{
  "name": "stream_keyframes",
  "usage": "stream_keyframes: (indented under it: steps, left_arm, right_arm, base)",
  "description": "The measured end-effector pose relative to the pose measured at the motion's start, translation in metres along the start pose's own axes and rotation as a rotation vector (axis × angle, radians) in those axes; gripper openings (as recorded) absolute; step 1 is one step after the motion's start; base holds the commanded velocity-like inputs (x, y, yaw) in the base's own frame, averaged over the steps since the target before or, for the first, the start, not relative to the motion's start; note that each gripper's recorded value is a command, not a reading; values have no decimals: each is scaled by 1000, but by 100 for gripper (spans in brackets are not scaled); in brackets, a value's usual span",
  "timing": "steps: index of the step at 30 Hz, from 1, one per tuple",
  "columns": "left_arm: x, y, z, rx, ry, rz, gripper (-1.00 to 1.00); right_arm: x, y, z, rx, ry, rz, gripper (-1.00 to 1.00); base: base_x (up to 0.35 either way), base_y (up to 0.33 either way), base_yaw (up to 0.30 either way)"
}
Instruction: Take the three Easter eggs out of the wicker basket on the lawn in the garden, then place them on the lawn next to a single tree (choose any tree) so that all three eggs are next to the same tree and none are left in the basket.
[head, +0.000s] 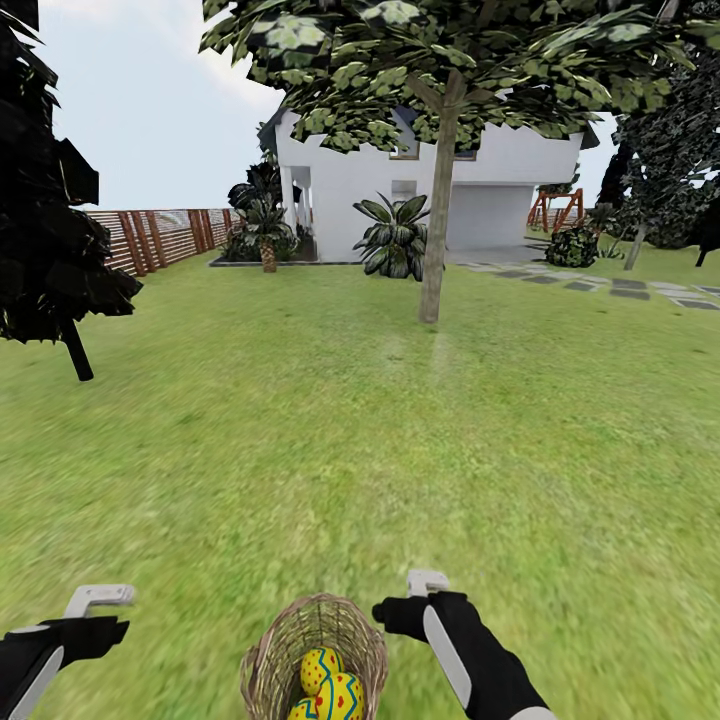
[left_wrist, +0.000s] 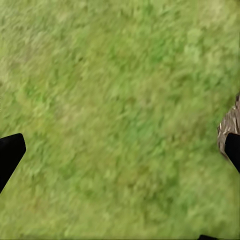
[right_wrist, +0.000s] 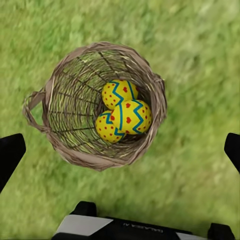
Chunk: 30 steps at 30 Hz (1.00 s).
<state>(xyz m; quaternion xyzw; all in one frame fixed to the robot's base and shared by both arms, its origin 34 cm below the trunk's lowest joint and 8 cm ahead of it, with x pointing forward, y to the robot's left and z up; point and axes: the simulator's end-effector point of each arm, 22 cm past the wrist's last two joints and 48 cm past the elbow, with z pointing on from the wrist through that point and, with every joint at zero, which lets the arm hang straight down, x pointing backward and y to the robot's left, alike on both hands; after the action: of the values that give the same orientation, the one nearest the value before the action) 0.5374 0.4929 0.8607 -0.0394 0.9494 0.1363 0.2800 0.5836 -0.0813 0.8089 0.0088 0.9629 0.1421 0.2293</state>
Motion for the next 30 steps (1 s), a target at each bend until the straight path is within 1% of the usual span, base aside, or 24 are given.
stream_keyframes:
  steps: [2, 6, 12, 17, 24, 30]
  left_arm:
    - [-1, 4, 1, -6, -2, -13, 100]
    - [-1, 7, 4, -11, -4, -23, 100]
    - [-1, 8, 9, -15, -5, -27, 100]
    - [-1, 8, 13, -16, -6, -29, 100]
    - [0, 12, 19, -24, -9, -44, 100]
    - [1, 11, 24, -25, -8, -48, 100]
  right_arm:
    - [2, 1, 2, -3, 4, -3, 100]
    - [5, 2, 6, -5, 13, -9, 100]
    - [11, 5, 13, -9, 25, -33, 100]
    - [15, 12, 18, -19, 33, -63, 100]
    - [24, 32, 25, -70, 52, -63, 100]
    - [28, 37, 30, -82, 58, -73, 100]
  base:
    - [0, 0, 0]
    - [0, 0, 0]
    - [0, 0, 0]
    - [0, 0, 0]
    - [0, 0, 0]
    - [0, 0, 0]
